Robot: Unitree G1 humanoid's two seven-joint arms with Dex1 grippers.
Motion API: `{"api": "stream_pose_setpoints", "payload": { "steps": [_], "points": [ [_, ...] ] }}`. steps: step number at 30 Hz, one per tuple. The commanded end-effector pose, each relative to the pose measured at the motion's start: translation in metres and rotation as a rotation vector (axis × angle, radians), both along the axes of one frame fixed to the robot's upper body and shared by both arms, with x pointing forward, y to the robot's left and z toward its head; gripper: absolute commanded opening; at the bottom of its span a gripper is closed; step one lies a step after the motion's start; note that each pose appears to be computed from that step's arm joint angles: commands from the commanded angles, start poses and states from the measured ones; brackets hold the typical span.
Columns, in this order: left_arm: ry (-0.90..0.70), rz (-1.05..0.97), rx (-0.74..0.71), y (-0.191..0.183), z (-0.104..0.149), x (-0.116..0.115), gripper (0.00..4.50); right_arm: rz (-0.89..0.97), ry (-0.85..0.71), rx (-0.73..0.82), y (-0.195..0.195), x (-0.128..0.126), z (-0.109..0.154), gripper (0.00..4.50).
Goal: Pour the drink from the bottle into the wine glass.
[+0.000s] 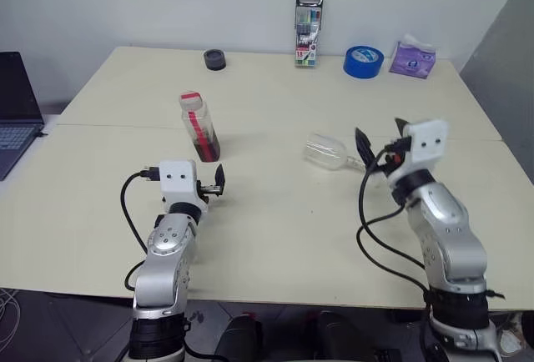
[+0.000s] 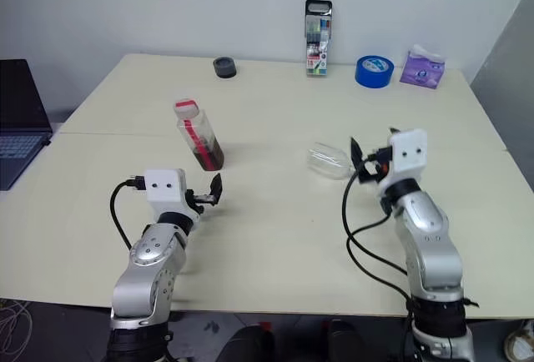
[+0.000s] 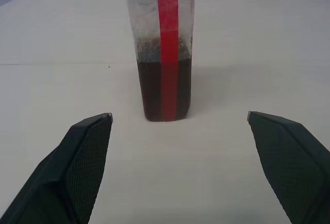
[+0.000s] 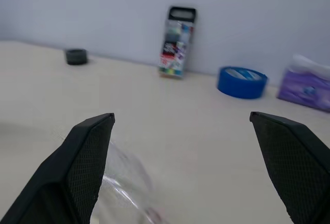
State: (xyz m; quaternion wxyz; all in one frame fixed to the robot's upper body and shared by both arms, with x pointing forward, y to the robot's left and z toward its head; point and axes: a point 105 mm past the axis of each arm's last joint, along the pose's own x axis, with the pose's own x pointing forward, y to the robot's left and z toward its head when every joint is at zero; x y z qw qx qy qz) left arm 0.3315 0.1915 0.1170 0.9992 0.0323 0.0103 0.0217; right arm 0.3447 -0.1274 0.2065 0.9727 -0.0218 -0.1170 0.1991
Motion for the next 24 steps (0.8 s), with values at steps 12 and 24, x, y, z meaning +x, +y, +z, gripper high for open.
{"api": "stream_pose_setpoints", "payload": {
  "steps": [12,24],
  "points": [
    [-0.104,0.007,0.053,-0.003,0.032,0.017,4.48,0.666,0.094,-0.097,0.045,-0.024,0.035,4.5],
    [-0.173,0.011,0.072,0.006,0.063,0.034,4.48,0.736,0.051,-0.094,0.061,-0.037,0.051,4.5]
  ]
}}
